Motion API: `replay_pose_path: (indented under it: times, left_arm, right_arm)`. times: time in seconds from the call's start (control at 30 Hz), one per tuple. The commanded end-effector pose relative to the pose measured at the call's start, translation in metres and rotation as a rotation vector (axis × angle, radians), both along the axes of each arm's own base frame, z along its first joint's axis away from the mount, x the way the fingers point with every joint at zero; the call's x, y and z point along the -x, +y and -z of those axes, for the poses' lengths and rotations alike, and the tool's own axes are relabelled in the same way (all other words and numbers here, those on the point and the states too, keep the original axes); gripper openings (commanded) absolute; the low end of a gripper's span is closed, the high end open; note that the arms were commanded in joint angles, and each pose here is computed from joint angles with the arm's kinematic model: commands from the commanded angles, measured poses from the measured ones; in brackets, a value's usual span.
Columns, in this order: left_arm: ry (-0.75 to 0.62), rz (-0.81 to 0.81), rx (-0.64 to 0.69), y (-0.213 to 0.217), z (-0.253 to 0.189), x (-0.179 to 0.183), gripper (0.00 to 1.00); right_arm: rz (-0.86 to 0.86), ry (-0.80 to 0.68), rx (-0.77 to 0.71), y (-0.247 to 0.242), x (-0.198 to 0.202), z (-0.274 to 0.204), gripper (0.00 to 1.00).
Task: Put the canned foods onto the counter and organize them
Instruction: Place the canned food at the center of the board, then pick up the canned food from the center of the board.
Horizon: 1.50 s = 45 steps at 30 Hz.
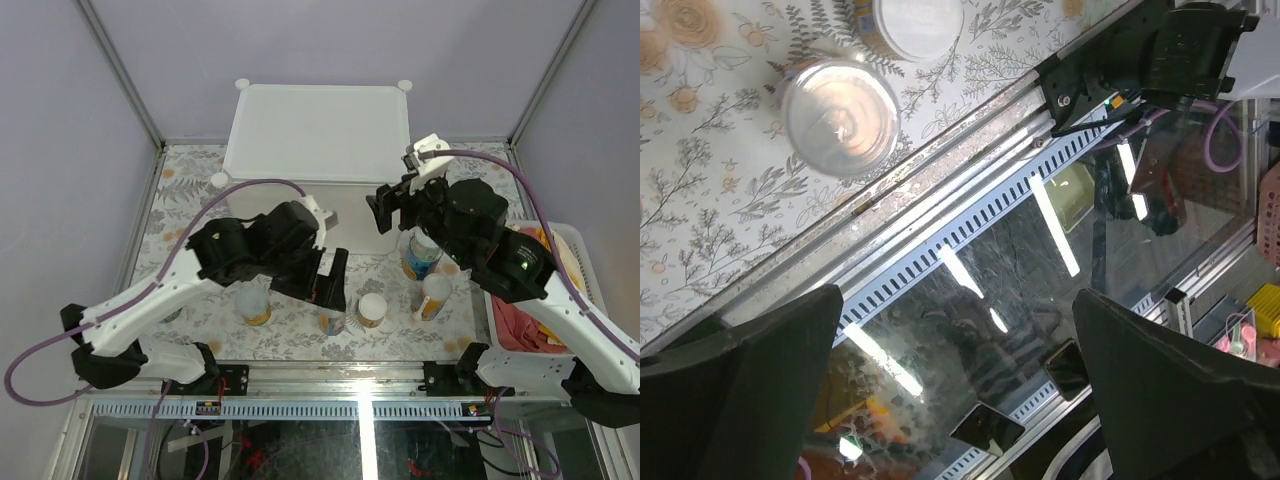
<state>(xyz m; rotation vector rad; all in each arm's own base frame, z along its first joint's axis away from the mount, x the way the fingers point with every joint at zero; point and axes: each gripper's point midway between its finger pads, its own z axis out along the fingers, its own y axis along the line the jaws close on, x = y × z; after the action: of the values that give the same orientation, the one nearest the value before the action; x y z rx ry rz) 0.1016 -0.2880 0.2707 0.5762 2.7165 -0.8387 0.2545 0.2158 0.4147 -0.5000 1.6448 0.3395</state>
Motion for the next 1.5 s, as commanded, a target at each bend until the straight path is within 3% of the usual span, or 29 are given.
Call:
replay_pose_path:
  times: [0.0, 0.23, 0.53, 0.73, 0.87, 1.13, 1.47]
  left_arm:
    - [-0.077, -0.107, 0.067, 0.015, -0.014, -0.005, 1.00]
    - [-0.211, -0.268, 0.137, 0.032, -0.029, -0.028, 1.00]
    - [-0.451, -0.555, 0.172, 0.075, -0.065, -0.071, 1.00]
    - [-0.507, -0.642, 0.180, 0.091, -0.075, -0.080, 1.00]
    - [-0.540, -0.682, 0.191, 0.100, -0.083, -0.084, 1.00]
    - [-0.581, -0.756, 0.237, 0.111, -0.094, -0.090, 1.00]
    - [-0.637, -0.839, 0.315, 0.121, -0.115, -0.098, 1.00]
  right_arm:
    - [-0.144, 0.068, -0.060, 0.013, 0.032, 0.020, 0.81]
    - [-0.221, 0.115, -0.122, 0.016, 0.061, 0.072, 0.77]
    - [-0.145, 0.088, -0.026, 0.018, 0.074, 0.132, 0.80]
    - [-0.130, 0.013, -0.005, 0.033, 0.097, 0.138, 0.81]
    - [-0.153, -0.019, -0.022, 0.045, 0.120, 0.135, 0.92]
    - [-0.168, -0.018, -0.045, 0.067, 0.154, 0.159, 0.94]
    - [-0.162, -0.014, -0.085, 0.079, 0.160, 0.195, 0.96]
